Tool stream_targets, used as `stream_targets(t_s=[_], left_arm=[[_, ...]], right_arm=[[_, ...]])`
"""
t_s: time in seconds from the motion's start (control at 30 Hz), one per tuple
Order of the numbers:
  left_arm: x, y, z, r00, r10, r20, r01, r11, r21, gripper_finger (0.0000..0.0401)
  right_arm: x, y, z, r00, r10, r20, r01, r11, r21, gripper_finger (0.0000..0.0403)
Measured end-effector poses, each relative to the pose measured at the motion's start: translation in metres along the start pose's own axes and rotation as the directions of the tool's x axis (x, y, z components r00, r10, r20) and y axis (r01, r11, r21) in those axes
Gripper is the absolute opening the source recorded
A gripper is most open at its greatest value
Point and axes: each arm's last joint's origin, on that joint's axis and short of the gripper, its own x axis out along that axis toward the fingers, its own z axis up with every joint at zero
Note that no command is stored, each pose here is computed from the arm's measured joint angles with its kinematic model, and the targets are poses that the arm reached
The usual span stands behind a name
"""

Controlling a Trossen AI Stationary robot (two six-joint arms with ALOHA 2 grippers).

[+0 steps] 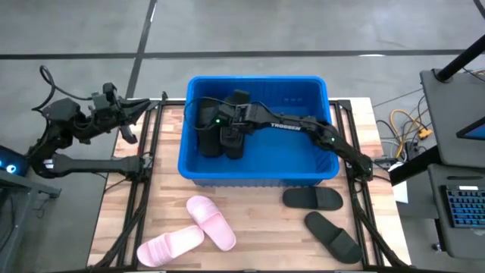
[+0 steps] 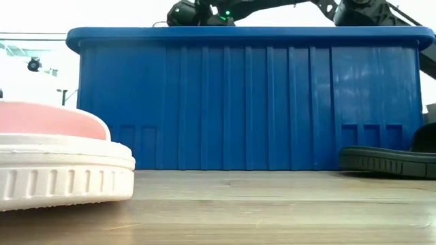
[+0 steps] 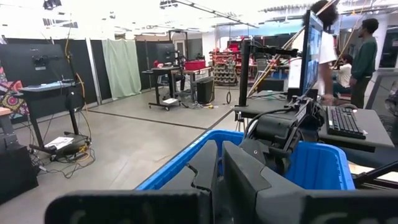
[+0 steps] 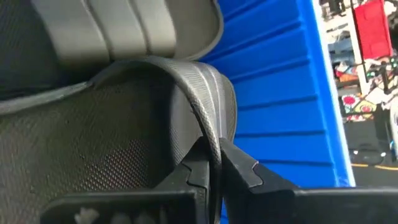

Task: Pick and place slides into bin
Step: Put the black slide into the blue bin

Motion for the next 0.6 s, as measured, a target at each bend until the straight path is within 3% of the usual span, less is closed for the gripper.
stream_targets(t_s=[0.6], left_arm=[[0.002,-0.001,-0.003,1.000,-0.001,-0.009,0.001,1.000,0.002,0.0011]], right_arm=[[0.037,0.023,-0.019,0.997,0.007,-0.073,-0.012,0.998,-0.061,0.0013]])
